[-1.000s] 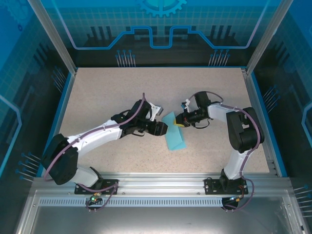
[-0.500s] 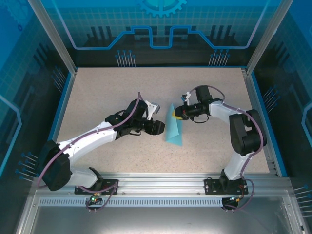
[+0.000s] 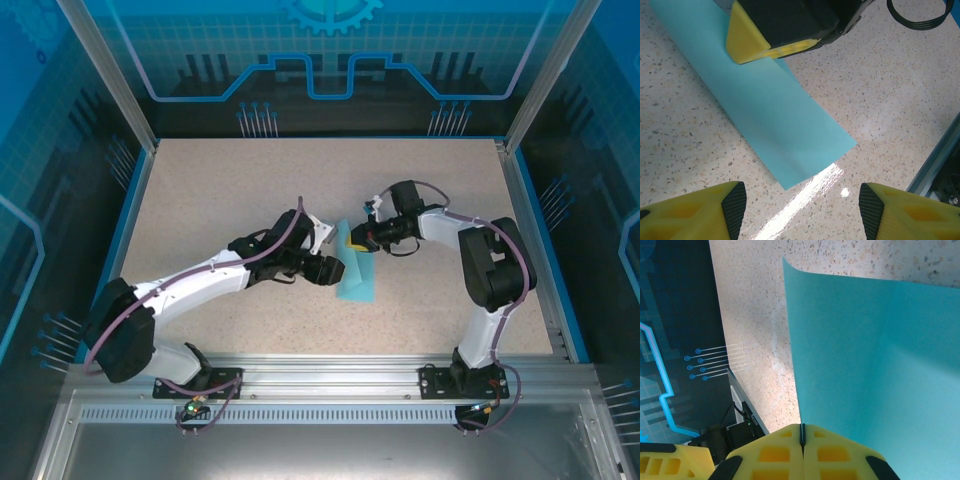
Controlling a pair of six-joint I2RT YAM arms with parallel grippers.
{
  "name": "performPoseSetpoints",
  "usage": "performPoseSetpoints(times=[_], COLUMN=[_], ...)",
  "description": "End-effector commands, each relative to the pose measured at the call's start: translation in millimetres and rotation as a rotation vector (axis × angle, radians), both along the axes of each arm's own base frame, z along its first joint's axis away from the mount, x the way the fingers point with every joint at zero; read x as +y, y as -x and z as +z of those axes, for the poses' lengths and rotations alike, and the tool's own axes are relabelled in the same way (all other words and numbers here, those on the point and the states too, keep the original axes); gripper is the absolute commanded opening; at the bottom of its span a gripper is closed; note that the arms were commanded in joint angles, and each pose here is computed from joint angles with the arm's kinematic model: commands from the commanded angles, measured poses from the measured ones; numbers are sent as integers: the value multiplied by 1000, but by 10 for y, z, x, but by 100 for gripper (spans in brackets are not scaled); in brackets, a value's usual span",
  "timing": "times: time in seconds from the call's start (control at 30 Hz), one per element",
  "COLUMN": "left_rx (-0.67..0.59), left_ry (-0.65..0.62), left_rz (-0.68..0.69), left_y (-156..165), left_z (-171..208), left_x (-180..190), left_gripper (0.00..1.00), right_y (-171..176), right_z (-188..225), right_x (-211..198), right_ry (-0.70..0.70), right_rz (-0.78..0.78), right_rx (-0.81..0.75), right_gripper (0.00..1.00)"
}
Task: Fold a paper plane with a square sheet of paper (fold left side to right side)
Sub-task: Fold the triangle a second time at the center of the table.
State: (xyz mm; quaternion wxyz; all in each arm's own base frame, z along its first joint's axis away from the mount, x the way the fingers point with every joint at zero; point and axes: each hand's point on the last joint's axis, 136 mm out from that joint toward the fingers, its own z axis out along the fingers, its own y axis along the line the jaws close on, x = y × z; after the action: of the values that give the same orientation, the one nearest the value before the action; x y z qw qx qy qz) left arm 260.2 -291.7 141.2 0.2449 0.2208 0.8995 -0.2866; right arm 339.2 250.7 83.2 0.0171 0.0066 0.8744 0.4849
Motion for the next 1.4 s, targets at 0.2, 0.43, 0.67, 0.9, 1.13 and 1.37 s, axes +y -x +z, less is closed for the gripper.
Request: performPoseSetpoints(times=[0.2, 0.43, 0.67, 0.9, 1.13, 1.37], left_rx=[-89, -120, -126, -138, -164, -183], left_ry=[20, 18, 5, -6, 3, 0], left_rz=[5, 30, 42, 56, 76, 88], left_y=[-53, -31, -17, -11, -20, -13], left_z=[300, 375, 369, 392, 457, 501], left_x=[8, 109, 161, 214, 254, 307], left_gripper=[66, 67, 67, 67, 67, 68], right_y=[-102, -86, -68, -55, 22, 30], right_z=[445, 484, 346, 521, 904, 860], right_x=[180, 153, 144, 21, -301, -382], right_ry=[-36, 0, 59, 84, 138, 179], right_rz=[24, 25, 16, -27, -73, -90], right_rx=[-84, -102, -84, -119, -160, -142], right_gripper=[6, 6, 6, 6, 7, 7])
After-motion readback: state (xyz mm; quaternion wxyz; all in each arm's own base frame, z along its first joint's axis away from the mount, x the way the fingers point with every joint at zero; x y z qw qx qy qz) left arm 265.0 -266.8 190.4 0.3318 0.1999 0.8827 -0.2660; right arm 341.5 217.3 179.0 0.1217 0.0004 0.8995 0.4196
